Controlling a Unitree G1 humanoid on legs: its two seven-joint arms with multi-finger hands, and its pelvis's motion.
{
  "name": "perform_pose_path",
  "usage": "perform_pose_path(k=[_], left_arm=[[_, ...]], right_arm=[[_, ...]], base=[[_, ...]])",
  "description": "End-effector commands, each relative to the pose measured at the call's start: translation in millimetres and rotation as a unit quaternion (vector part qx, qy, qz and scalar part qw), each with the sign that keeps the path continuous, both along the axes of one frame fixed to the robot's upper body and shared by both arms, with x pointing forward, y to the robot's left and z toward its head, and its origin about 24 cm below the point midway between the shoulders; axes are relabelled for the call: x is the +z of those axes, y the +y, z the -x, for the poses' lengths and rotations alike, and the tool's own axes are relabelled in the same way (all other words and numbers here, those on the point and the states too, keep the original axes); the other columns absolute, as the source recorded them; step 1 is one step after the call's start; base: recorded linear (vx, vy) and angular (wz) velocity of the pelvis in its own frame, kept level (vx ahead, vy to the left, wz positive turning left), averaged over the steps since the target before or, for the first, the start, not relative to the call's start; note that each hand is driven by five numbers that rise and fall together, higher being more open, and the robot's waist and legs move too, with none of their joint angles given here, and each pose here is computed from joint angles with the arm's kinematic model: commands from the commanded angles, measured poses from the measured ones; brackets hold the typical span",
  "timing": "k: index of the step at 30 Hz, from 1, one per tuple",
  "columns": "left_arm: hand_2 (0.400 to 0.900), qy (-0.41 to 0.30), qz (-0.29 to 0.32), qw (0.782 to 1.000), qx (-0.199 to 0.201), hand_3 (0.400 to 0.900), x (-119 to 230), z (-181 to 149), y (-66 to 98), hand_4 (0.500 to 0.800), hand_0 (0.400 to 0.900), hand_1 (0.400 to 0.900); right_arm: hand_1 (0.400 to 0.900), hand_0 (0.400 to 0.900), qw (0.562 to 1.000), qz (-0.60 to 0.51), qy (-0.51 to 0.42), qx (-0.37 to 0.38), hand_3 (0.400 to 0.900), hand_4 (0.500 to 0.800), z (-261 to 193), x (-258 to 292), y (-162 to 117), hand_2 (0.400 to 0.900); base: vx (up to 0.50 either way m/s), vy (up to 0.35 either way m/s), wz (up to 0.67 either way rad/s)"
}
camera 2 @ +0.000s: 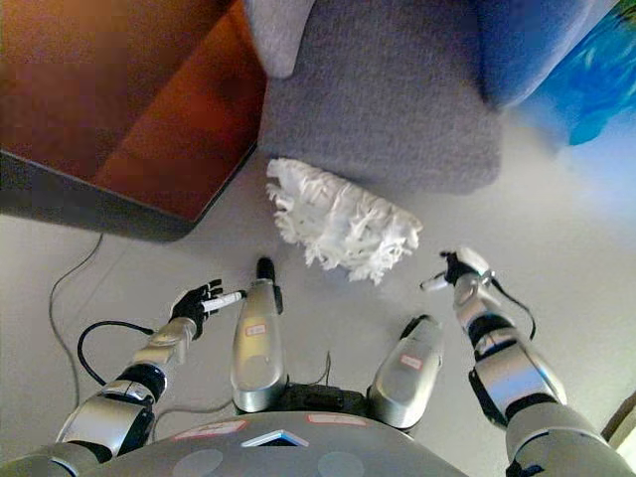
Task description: Pick up the pillow and put it on the sofa.
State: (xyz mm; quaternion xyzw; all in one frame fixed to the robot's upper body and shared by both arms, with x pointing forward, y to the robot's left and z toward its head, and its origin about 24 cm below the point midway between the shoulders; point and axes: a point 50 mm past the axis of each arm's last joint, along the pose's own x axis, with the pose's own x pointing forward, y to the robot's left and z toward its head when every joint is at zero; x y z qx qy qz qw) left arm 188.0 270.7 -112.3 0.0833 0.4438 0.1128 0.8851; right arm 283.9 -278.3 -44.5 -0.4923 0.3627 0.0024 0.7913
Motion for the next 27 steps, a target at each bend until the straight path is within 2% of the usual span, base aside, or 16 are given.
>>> perform_pose_path(k=[1,9,17,27], left_arm=[[0.9,0.065,-0.049,0.994,0.069,0.9,0,47,52.2,0.8,0.9,0.9],[0.9,0.091,-0.024,0.99,0.102,0.9,-1,60,62.1,0.8,0.9,0.9],[0.9,0.097,-0.007,0.989,0.112,0.9,-4,67,62.4,0.8,0.9,0.9],[0.9,0.09,0.009,0.987,0.132,0.9,-6,70,59.9,0.8,0.9,0.9]], right_arm=[[0.9,0.9,0.997,0.036,-0.05,-0.036,0.9,0.8,-15,34,-33,0.9],[0.9,0.9,0.992,0.037,-0.108,-0.057,0.9,0.8,-42,74,-40,0.9],[0.9,0.9,0.983,0.03,-0.16,-0.08,0.9,0.8,-59,112,-51,0.9],[0.9,0.9,0.973,0.032,-0.217,-0.071,0.9,0.8,-82,162,-50,0.9]], base=[[-0.059,0.004,0.16],[-0.057,0.012,0.06],[-0.015,0.012,0.01],[-0.01,0.022,0.02]])
